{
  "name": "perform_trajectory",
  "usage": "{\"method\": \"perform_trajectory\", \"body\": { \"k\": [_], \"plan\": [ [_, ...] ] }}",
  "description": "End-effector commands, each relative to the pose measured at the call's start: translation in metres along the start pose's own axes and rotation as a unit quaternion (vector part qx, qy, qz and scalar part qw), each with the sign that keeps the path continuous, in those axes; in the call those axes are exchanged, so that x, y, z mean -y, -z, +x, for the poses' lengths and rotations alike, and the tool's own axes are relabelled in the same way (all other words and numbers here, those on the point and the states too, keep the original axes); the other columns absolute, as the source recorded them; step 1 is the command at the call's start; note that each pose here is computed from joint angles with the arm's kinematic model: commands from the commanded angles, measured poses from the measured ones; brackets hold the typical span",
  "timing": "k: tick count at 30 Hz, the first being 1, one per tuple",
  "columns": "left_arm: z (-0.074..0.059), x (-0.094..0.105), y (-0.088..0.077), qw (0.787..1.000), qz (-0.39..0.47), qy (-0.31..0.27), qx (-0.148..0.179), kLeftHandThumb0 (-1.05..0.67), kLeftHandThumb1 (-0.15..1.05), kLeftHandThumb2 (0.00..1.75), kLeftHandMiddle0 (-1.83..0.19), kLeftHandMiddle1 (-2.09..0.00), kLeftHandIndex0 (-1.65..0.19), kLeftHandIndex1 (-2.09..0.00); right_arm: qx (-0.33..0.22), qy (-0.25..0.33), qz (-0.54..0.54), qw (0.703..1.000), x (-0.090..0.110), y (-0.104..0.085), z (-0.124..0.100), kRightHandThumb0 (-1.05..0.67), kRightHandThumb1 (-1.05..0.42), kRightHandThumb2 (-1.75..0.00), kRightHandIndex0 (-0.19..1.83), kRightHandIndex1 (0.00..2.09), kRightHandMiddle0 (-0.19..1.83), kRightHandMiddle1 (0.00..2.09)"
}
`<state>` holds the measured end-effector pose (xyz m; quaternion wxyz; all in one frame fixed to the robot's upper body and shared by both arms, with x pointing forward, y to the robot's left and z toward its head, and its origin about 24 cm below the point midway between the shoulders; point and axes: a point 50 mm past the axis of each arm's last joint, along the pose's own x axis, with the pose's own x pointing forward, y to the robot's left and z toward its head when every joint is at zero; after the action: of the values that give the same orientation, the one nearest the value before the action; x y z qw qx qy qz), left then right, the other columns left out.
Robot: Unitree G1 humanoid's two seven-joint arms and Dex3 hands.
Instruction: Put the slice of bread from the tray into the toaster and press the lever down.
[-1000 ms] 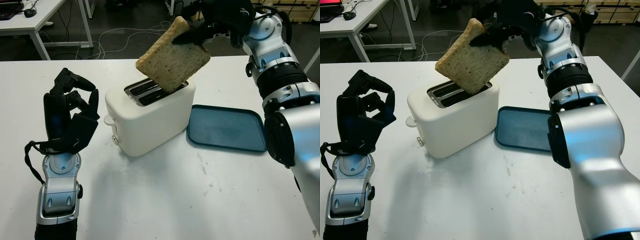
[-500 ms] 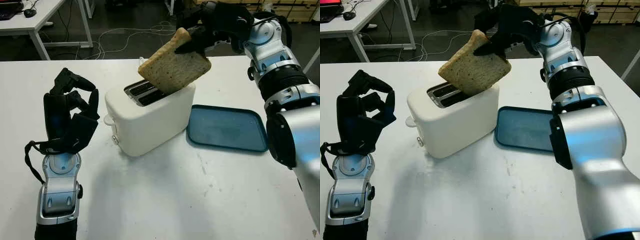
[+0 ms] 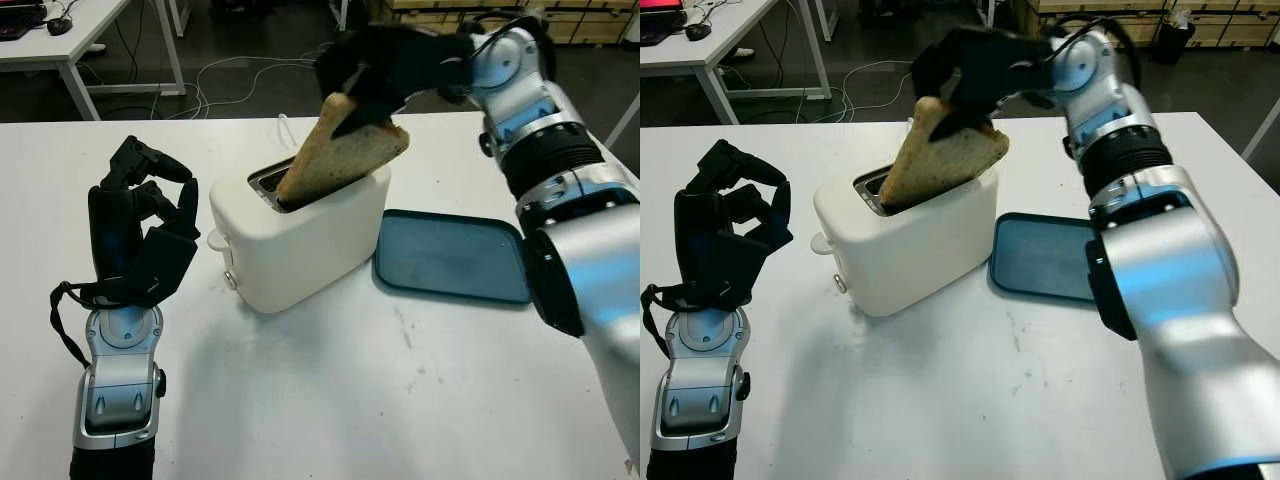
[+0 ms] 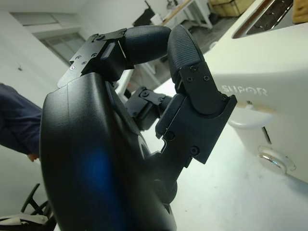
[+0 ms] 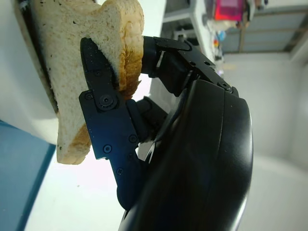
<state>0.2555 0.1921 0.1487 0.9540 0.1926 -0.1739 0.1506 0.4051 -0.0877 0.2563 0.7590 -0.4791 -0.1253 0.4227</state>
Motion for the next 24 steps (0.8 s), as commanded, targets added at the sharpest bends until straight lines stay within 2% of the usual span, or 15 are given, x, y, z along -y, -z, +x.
{"method": "perform_trajectory", "body": {
  "k": [1, 3, 5, 8, 12, 24],
  "plan": [
    [-0.001, 0.000, -0.002, 1.000, 0.000, -0.002, 0.004, -0.13, 0.63, 1.01, -0.93, -1.75, -0.59, -1.75, 0.013, -0.013, -0.037, 0.999, 0.002, -0.014, 0.006, -0.51, -0.92, -0.30, 1.03, 1.75, 0.88, 1.75],
    [-0.001, 0.000, -0.002, 1.000, 0.000, -0.002, 0.005, -0.13, 0.63, 1.02, -0.93, -1.75, -0.59, -1.75, 0.016, -0.017, -0.064, 0.998, -0.002, -0.018, 0.010, -0.51, -0.92, -0.29, 0.93, 1.75, 0.86, 1.75],
    [-0.001, 0.001, -0.002, 1.000, -0.002, -0.003, 0.003, -0.13, 0.63, 1.02, -0.94, -1.75, -0.60, -1.75, 0.020, -0.024, -0.092, 0.995, -0.006, -0.021, 0.013, -0.51, -0.92, -0.29, 0.92, 1.75, 0.84, 1.75],
    [-0.002, 0.001, -0.002, 1.000, -0.004, -0.003, 0.004, -0.13, 0.63, 1.02, -0.93, -1.75, -0.60, -1.75, 0.026, -0.033, -0.147, 0.988, -0.012, -0.027, 0.016, -0.51, -0.92, -0.31, 1.09, 1.75, 0.86, 1.75],
    [-0.002, 0.001, -0.002, 1.000, -0.002, -0.004, 0.003, -0.14, 0.63, 1.02, -0.93, -1.75, -0.59, -1.75, 0.027, -0.034, -0.217, 0.975, -0.016, -0.030, 0.019, -0.53, -0.92, -0.32, 1.18, 1.75, 0.90, 1.75],
    [-0.002, 0.001, -0.001, 1.000, -0.010, -0.003, 0.001, -0.14, 0.65, 0.99, -0.94, -1.75, -0.58, -1.75, 0.020, -0.010, -0.323, 0.946, -0.002, -0.040, 0.014, -0.49, -0.92, -0.30, 1.17, 1.75, 0.92, 1.75]
  ]
}}
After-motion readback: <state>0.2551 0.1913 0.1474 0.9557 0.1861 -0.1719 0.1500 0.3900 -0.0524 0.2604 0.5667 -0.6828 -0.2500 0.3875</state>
